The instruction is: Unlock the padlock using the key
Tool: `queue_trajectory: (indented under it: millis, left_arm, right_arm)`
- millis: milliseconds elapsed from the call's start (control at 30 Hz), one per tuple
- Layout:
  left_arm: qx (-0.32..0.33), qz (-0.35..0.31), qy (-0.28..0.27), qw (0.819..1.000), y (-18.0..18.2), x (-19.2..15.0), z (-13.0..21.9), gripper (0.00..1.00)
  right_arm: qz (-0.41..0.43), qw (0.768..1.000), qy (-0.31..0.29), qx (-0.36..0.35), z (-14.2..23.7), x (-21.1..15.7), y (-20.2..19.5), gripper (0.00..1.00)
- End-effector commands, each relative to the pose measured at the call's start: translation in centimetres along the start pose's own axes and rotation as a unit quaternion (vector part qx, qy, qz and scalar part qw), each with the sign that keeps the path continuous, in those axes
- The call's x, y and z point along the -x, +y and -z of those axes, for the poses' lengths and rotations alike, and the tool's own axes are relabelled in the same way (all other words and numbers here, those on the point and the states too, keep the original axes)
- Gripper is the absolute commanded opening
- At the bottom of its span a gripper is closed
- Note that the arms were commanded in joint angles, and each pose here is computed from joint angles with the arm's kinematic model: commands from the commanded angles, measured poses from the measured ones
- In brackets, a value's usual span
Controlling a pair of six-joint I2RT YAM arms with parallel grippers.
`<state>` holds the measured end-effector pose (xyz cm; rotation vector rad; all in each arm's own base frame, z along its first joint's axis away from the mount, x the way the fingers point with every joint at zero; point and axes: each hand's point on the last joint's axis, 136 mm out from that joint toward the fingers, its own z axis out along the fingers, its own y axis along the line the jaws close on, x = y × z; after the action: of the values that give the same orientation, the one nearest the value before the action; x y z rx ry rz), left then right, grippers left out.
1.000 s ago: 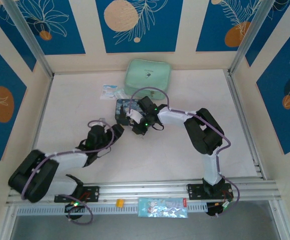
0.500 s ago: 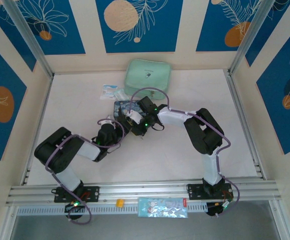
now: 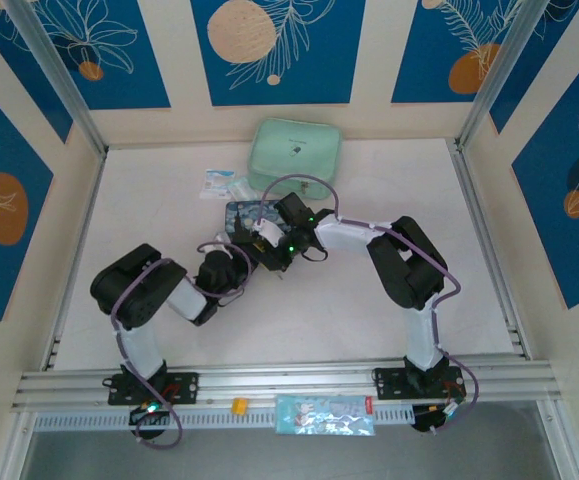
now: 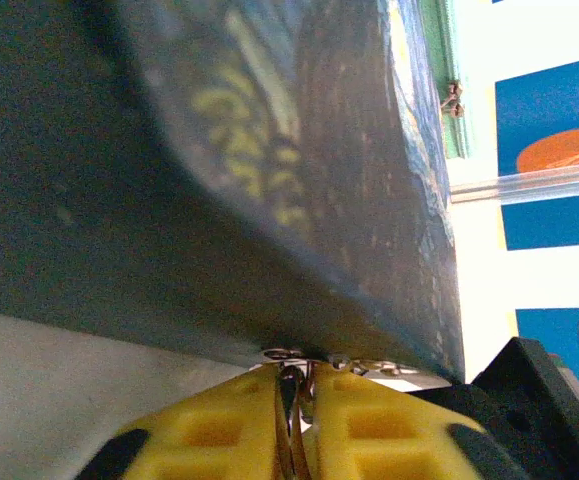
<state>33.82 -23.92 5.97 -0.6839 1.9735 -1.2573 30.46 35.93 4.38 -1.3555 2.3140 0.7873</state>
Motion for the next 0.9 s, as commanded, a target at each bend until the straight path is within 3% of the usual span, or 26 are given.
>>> queue_trajectory:
  millis: [0, 167, 367, 567, 867]
  left_arm:
    - [-0.008, 0.01, -0.009, 1.0, 0.3, 0.0, 0.0, 0.04]
    - [-0.004, 0.009, -0.013, 1.0, 0.6, 0.1, 0.2, 0.0]
    - [0.009, 0.011, -0.025, 1.0, 1.5, 0.3, 0.5, 0.0]
    - [0.013, 0.011, -0.033, 0.999, 1.9, 0.6, 0.8, 0.0]
    - [0.021, 0.005, -0.031, 0.999, 2.3, 0.4, 1.5, 0.0]
  right_arm:
    - [0.01, 0.999, -0.018, 0.045, 0.4, 1.0, 2.5, 0.0]
    - [0.001, 1.0, -0.012, 0.024, 1.0, 0.9, 2.2, 0.03]
    - [-0.076, 0.997, 0.004, 0.015, 3.6, 0.2, 2.6, 0.61]
    - [-0.157, 0.987, -0.018, -0.006, 6.8, 0.2, 2.2, 0.66]
    - [-0.375, 0.914, -0.1, -0.114, 10.0, 3.0, -6.0, 0.74]
